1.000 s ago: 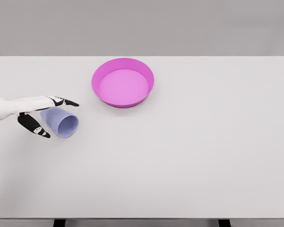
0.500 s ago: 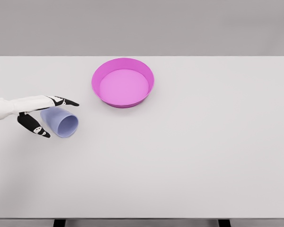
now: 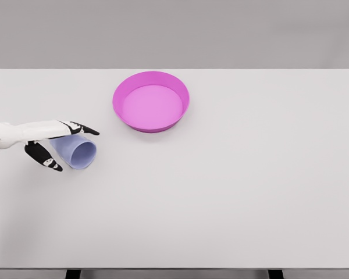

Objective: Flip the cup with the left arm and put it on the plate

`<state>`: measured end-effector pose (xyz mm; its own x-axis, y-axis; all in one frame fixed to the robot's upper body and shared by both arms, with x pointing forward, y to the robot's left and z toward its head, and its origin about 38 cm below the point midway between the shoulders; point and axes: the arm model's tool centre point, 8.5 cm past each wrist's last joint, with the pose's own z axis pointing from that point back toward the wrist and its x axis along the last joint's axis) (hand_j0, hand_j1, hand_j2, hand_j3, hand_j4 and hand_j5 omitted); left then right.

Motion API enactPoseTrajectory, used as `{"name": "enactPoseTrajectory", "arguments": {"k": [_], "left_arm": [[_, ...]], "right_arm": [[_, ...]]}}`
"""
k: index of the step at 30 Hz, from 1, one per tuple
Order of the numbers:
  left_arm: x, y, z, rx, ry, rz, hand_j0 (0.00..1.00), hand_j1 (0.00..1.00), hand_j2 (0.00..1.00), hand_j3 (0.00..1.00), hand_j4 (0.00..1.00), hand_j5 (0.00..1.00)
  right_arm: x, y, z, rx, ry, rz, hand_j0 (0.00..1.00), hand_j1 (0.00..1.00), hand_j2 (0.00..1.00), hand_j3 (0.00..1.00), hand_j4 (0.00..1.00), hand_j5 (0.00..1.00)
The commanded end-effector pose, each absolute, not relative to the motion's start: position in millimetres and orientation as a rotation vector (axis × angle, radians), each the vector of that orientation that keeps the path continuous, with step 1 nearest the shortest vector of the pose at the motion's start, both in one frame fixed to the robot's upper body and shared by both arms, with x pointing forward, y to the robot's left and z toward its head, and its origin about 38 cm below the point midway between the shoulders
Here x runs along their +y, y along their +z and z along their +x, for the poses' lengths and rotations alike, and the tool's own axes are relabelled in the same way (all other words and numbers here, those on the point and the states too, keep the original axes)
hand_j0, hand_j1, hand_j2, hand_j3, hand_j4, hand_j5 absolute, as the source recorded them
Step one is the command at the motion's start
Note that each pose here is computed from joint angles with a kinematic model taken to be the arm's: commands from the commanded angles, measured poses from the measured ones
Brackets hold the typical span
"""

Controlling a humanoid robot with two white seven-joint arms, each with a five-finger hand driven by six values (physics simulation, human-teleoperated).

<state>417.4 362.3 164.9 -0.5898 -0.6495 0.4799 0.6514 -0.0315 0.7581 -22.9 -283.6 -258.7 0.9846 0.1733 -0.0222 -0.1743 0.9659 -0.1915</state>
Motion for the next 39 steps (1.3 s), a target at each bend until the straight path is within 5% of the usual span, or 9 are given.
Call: {"name": "enactPoseTrajectory", "arguments": {"k": [1,7,23,32,39], "left_arm": [[361,164,418,-1.307,-1.767,-0.007,0.97,0.97,0.97,0.97,0.97,0.97],[362,163,417,-1.302,-1.766,-0.010,0.69,0.69,0.69,0.69,0.69,0.69],[354,203,422,-1.492,-1.669,-0.025,0.57,0.57,0.57,0.57,0.57,0.57],[342,235,423,-1.728,-1.385,-0.246,0.54,0.54,0.54,0.54,0.54,0.54],[341,233,439,-1.614,-1.100,-0.368,0.54,0.54,0.54,0.54,0.54,0.54]], "right_arm": [[-284,-259,-23,0.005,0.175,-0.194,1.00,1.00,1.00,1.00,1.00,1.00],[-284,-259,-23,0.005,0.175,-0.194,1.00,1.00,1.00,1.00,1.00,1.00],[-284,-259,-23,0.005,0.175,-0.194,1.00,1.00,1.00,1.00,1.00,1.00],[-284,-259,-23,0.005,0.177,-0.194,1.00,1.00,1.00,1.00,1.00,1.00],[-284,-259,-23,0.005,0.175,-0.194,1.00,1.00,1.00,1.00,1.00,1.00]]}}
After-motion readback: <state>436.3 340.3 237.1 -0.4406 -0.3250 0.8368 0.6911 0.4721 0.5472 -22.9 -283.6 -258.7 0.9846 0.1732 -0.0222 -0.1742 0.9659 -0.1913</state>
